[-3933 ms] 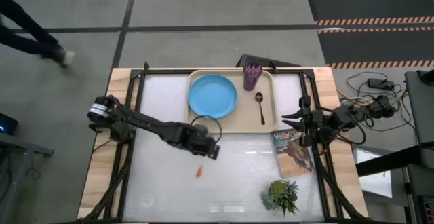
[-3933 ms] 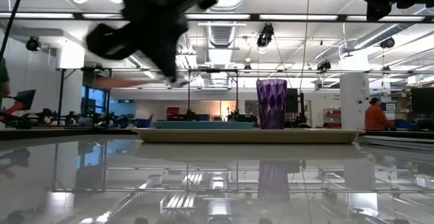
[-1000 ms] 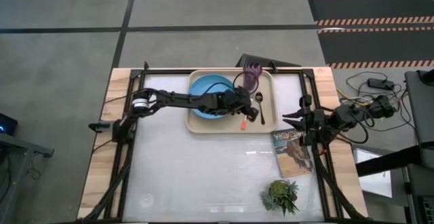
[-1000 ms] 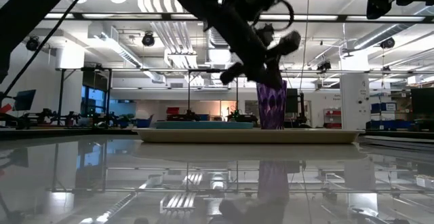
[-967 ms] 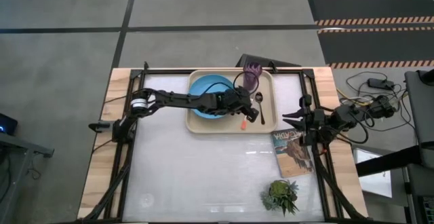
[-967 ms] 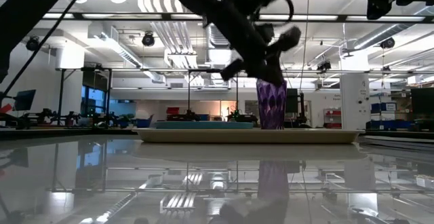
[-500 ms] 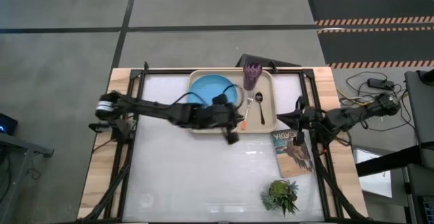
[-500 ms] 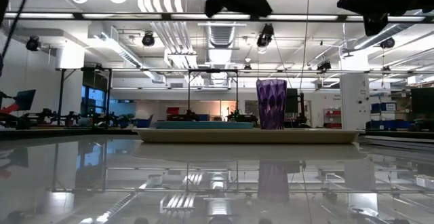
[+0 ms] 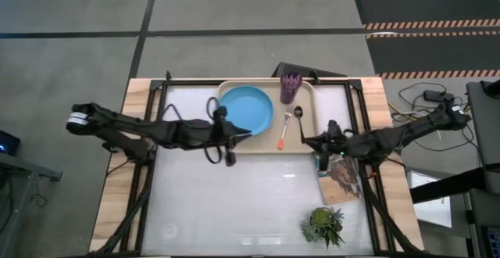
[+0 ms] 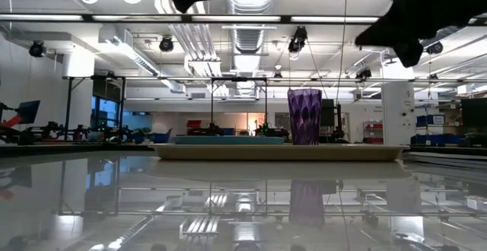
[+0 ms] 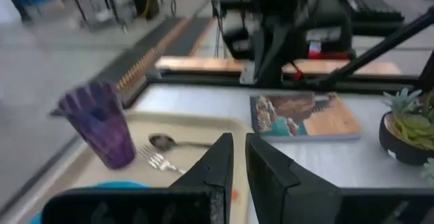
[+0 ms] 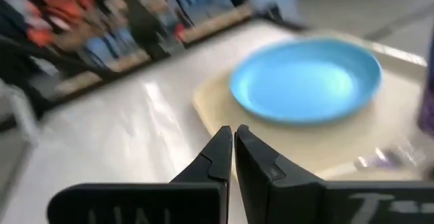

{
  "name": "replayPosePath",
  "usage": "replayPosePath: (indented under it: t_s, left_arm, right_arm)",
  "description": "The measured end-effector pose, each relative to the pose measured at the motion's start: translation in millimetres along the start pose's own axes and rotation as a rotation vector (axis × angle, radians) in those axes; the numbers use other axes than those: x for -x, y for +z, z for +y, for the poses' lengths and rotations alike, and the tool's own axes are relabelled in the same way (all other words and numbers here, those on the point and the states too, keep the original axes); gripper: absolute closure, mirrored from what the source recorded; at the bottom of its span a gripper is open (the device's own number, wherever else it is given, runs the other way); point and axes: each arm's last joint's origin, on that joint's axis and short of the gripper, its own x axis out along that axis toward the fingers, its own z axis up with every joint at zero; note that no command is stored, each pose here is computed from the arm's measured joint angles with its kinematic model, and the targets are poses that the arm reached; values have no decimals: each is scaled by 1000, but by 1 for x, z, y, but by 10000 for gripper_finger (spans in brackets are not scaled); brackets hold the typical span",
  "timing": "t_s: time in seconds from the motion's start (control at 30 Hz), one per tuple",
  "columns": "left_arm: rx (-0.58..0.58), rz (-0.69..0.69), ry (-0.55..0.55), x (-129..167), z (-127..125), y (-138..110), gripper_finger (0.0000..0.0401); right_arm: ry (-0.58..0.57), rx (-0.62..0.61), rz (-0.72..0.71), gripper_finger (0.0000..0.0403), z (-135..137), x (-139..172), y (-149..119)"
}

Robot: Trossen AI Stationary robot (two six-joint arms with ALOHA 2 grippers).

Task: Pick and place plate/cup/fork/spoon on tray
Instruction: Put the orange fork to the right of the plate on the tray

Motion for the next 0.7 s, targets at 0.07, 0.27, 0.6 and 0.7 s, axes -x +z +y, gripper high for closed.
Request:
replayPosePath:
  t_s: [0.07, 0.27, 0.6, 0.7]
  left_arm:
    - [-23, -45, 3, 8, 4, -4, 379]
    - [-111, -164, 41, 27, 12, -10, 379]
    - [-171, -160, 91, 41, 19, -25, 379]
    - [-183, -148, 90, 41, 19, -30, 379]
  right_arm:
    - [-51, -12, 55, 394, 0, -6, 2]
    - [-204, -56, 172, 394, -1, -30, 23]
    - [-331, -125, 402, 394, -35, -87, 41]
    - [-379, -159, 457, 394, -54, -102, 39]
